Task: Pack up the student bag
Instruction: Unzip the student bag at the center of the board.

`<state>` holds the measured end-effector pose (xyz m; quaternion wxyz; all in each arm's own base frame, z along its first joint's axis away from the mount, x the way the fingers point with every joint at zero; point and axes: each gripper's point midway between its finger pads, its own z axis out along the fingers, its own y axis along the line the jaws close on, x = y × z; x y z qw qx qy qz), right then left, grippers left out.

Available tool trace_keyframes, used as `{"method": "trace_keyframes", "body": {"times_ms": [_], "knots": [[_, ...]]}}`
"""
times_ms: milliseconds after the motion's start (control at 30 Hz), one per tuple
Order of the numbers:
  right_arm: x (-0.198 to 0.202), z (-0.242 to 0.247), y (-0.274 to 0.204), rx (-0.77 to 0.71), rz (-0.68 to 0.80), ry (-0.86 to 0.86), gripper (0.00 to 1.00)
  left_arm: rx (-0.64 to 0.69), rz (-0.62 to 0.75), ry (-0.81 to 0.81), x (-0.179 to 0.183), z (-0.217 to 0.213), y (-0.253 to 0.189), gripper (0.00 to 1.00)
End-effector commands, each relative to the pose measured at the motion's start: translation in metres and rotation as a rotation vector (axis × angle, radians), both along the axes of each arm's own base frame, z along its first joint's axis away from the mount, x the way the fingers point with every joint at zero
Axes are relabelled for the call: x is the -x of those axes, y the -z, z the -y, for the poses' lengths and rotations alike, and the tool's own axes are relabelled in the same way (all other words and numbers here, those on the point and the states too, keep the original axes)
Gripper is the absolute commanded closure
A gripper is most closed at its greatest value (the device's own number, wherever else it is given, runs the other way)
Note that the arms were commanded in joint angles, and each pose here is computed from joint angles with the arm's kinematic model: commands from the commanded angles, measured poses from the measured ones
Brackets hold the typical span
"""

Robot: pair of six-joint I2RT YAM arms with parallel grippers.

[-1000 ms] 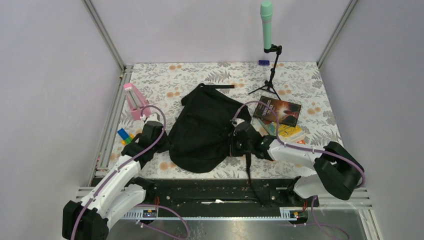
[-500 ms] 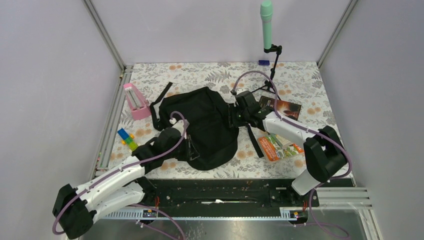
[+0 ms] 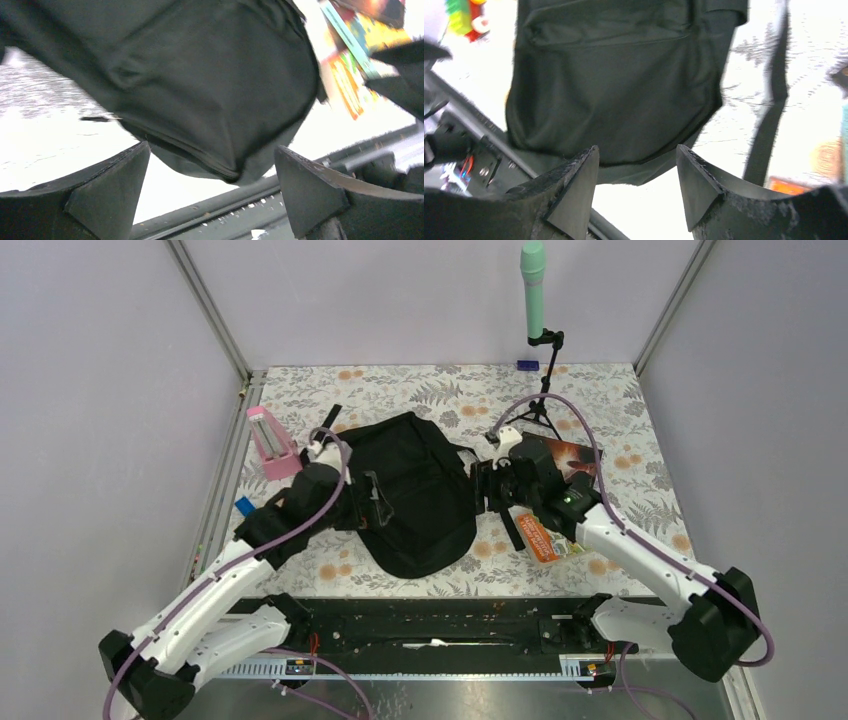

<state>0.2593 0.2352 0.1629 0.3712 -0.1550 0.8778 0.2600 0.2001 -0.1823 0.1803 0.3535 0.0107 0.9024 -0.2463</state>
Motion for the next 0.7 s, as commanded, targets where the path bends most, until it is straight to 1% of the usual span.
{"method": "trace_keyframes", "body": {"times_ms": [0,67,133,233,333,433,533,633,667], "knots": [[0.033,-0.034,-0.024,-0.104,0.088,-0.164,0.34,-0.101,0.016,-0.167,-0.013,-0.058,-0.003,0.01],[0.044,-0.047,-0.021,-0.063,0.152,-0.181,0.33,-0.066,0.009,-0.184,-0.016,-0.068,-0.003,0.01],[0.058,-0.065,-0.014,-0.056,0.167,-0.220,0.33,-0.046,-0.005,-0.176,-0.017,-0.072,-0.002,0.01],[0.075,-0.097,-0.003,-0.074,0.151,-0.291,0.33,-0.078,-0.037,-0.185,-0.018,-0.082,0.004,0.01],[0.088,-0.120,0.011,0.000,0.198,-0.337,0.30,-0.083,-0.046,-0.187,-0.021,-0.087,0.015,0.01],[0.094,-0.140,0.021,0.056,0.227,-0.373,0.30,-0.035,-0.065,-0.192,-0.023,-0.085,0.025,0.01],[0.098,-0.155,0.034,0.099,0.224,-0.409,0.30,-0.019,-0.084,-0.218,-0.025,-0.088,0.033,0.01],[0.100,-0.163,0.043,0.140,0.239,-0.433,0.30,-0.001,-0.081,-0.233,-0.028,-0.089,0.037,0.01],[0.096,-0.163,0.048,0.173,0.249,-0.418,0.31,0.007,-0.076,-0.230,-0.028,-0.088,0.039,0.01]]}}
